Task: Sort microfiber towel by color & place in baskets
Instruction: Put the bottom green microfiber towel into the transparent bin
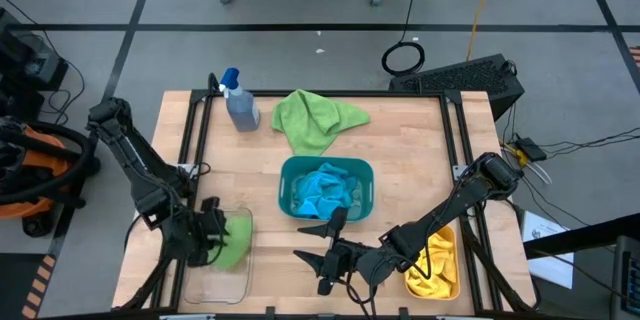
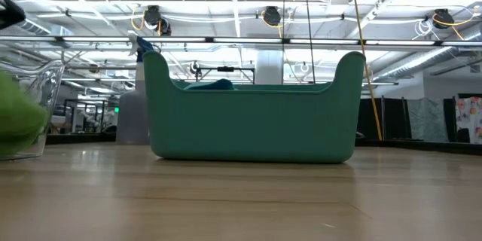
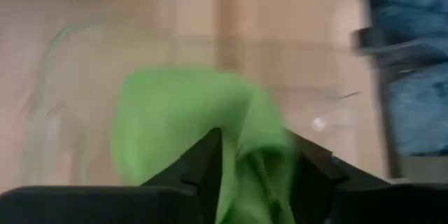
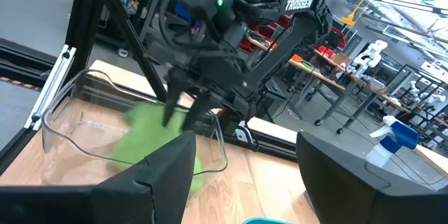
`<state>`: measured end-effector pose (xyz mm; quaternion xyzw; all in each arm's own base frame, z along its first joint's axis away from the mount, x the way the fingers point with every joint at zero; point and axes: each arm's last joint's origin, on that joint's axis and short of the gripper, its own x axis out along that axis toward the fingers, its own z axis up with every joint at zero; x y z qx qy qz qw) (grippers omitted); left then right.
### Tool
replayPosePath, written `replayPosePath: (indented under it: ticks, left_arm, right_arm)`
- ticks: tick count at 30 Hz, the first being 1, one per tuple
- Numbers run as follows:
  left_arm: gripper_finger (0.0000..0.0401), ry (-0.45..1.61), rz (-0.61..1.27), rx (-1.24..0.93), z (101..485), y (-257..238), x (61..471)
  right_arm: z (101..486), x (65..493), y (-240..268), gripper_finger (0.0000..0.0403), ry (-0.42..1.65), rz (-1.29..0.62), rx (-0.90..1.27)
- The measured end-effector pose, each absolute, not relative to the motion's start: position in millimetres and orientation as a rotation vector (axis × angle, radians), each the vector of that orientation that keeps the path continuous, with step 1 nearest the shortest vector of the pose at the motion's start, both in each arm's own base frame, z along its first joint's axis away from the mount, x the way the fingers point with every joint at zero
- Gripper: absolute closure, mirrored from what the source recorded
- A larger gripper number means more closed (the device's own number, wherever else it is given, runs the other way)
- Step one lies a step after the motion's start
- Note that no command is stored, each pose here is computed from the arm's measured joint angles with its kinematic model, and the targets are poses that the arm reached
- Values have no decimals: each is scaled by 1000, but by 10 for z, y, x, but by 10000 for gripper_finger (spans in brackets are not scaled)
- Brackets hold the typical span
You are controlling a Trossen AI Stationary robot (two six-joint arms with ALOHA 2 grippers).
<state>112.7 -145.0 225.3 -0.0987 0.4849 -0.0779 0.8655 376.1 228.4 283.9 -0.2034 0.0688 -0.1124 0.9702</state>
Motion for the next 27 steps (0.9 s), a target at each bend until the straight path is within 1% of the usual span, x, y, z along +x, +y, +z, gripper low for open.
replayPosePath:
  ticks: [2, 6, 9, 13, 16, 22, 24, 27]
  left_arm:
    - [243, 991, -202, -191, 2275, -1473, 1143]
    - [214, 1023, -182, -147, 2276, -1439, 1119]
    - [204, 1036, -174, -133, 2296, -1427, 1110]
    - [204, 1011, -215, -146, 2422, -1471, 1124]
    - [217, 974, -268, -118, 2552, -1513, 1124]
    - [264, 827, -362, -47, 2742, -1607, 1157]
    - [280, 819, -375, -14, 2718, -1649, 1187]
    - [305, 882, -351, 58, 2590, -1706, 1223]
  right_arm:
    - [2839, 3761, 2284, 163, 139, -227, -411]
    - [2839, 3761, 2284, 163, 139, -227, -411]
    - [2835, 3761, 2285, 163, 141, -227, -413]
    - [2826, 3760, 2284, 163, 149, -225, -417]
    - [2824, 3760, 2284, 163, 150, -225, -417]
    - [2824, 3760, 2284, 163, 150, -225, -417]
    - [2824, 3760, 2284, 163, 150, -225, -417]
    - [2823, 3760, 2284, 163, 150, -225, -414]
